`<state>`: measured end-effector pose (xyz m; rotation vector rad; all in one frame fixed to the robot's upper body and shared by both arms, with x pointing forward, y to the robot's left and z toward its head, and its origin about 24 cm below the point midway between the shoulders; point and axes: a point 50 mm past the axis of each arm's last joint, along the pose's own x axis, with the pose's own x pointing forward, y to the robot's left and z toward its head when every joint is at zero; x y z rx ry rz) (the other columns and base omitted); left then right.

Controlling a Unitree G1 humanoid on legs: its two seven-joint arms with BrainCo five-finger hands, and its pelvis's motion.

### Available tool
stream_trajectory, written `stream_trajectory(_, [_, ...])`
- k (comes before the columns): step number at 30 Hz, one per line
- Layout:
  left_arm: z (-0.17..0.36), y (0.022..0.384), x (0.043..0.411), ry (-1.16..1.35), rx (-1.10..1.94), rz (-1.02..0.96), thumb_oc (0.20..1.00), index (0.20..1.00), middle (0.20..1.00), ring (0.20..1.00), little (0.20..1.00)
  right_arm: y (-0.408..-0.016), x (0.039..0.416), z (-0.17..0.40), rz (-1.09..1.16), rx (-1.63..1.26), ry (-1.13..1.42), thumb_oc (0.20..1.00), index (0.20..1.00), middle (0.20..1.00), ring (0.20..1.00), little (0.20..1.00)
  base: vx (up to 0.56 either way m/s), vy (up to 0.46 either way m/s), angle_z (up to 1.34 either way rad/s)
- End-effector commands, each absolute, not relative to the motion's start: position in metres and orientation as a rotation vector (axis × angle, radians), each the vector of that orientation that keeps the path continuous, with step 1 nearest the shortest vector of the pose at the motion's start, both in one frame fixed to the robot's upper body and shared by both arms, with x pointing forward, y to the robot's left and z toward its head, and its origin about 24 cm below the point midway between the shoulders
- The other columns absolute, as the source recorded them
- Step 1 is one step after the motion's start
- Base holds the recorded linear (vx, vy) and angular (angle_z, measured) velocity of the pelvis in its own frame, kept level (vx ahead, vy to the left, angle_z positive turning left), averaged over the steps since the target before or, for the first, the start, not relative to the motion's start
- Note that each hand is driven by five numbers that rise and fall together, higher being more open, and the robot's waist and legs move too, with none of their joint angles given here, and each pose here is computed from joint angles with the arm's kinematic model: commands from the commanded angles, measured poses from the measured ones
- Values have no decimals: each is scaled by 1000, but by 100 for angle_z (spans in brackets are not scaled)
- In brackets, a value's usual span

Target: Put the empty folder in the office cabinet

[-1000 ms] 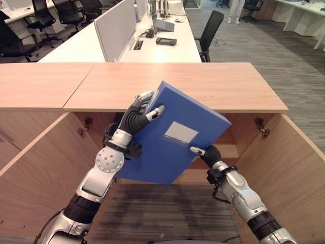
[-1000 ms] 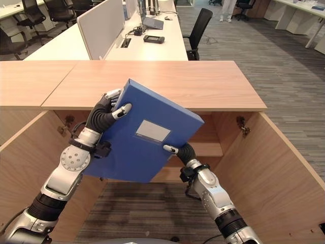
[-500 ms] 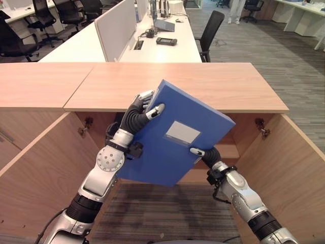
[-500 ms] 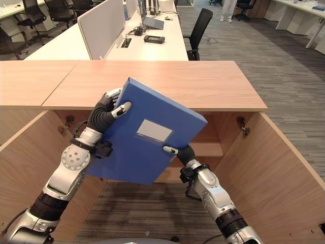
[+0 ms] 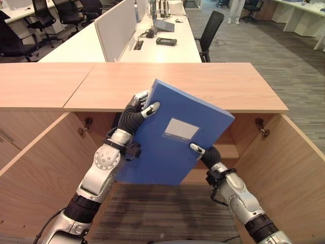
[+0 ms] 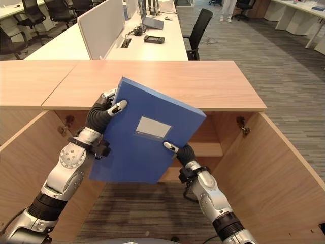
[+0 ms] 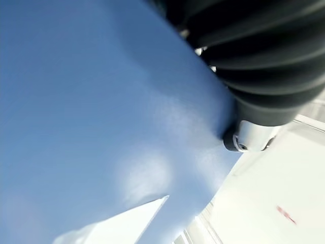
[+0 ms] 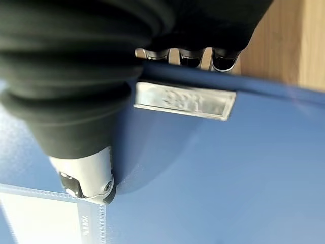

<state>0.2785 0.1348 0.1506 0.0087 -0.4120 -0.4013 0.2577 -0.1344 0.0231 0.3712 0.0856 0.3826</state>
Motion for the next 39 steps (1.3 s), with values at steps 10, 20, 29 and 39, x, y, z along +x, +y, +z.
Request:
stream_trajectory(10, [111,107,261,-70,-202,-784,1000,1000,1000,1000,1000,-134,246,4,209,638,162,200,200,200,200,200,-2,-20,0])
stream_trajectory(20, [38,147,226,206,-274,-523,1000,1000,1000,1000,1000,-180,221,-19,-34,626,207,200,200,200,200,200,5,-36,2])
stream_trajectory(29, [-29,174,194,471,-319,-311,1000,1000,1000,1000,1000,-204,200,-56,-59,431,414,200,200,200,200,200,9,-102,8])
stream_trajectory(39, [-80,176,171,668,-446,-50,1000,1000,1000,1000,1000,-209,222,-38,-41,363,355,200,200,200,200,200,14,-63,2])
